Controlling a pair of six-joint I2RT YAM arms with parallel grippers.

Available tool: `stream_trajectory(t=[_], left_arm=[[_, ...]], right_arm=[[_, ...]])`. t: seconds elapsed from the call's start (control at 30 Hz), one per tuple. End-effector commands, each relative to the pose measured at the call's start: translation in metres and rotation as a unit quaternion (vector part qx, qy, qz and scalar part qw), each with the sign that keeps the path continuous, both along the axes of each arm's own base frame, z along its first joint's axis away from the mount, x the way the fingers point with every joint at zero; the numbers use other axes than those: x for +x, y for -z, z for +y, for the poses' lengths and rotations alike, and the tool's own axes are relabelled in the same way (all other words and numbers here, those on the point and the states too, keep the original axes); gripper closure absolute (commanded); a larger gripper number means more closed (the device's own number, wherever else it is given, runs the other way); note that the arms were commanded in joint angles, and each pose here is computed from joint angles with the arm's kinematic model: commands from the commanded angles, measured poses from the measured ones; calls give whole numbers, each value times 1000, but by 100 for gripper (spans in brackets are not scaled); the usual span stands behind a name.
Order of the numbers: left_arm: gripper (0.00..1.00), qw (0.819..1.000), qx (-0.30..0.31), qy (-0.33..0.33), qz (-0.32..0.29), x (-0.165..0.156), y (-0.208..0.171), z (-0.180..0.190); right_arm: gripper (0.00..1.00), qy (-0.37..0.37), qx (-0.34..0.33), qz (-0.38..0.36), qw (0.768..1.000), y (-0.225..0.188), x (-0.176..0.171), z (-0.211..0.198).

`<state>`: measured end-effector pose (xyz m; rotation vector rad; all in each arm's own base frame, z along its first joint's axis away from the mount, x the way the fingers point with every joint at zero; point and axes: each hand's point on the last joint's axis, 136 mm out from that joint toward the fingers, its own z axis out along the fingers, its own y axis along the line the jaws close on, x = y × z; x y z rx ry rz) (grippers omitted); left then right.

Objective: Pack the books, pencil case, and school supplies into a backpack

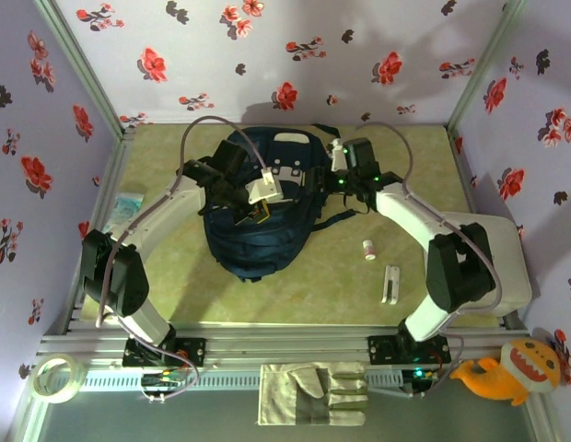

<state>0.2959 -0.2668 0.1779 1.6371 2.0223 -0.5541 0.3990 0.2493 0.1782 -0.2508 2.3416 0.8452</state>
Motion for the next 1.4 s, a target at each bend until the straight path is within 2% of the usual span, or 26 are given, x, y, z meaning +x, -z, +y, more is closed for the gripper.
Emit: stream_trajectory(t=[0.0, 0.4, 0.63, 0.97, 1.23, 1.37], left_arm=[[100, 1000, -17, -10, -5, 0, -9, -1], [100, 999, -12, -38, -31, 13, -4, 2], [100, 991, -37, -82, -102, 33, -17, 5], [100, 988, -47, -94, -114, 41, -19, 7], [100, 987, -47, -96, -119, 42, -21, 8], [100, 987, -47, -97, -120, 41, -22, 10]], right_arm=[[40, -54, 7, -20, 998, -7, -1, 30], [31, -117, 32, 30, 992, 19, -16, 56], [29, -134, 16, 52, 989, 37, -33, 50], [29, -221, 81, 32, 971, 8, -67, 62], [34, -251, 82, 27, 964, 2, -82, 61], [34, -238, 67, 17, 969, 3, -77, 57]])
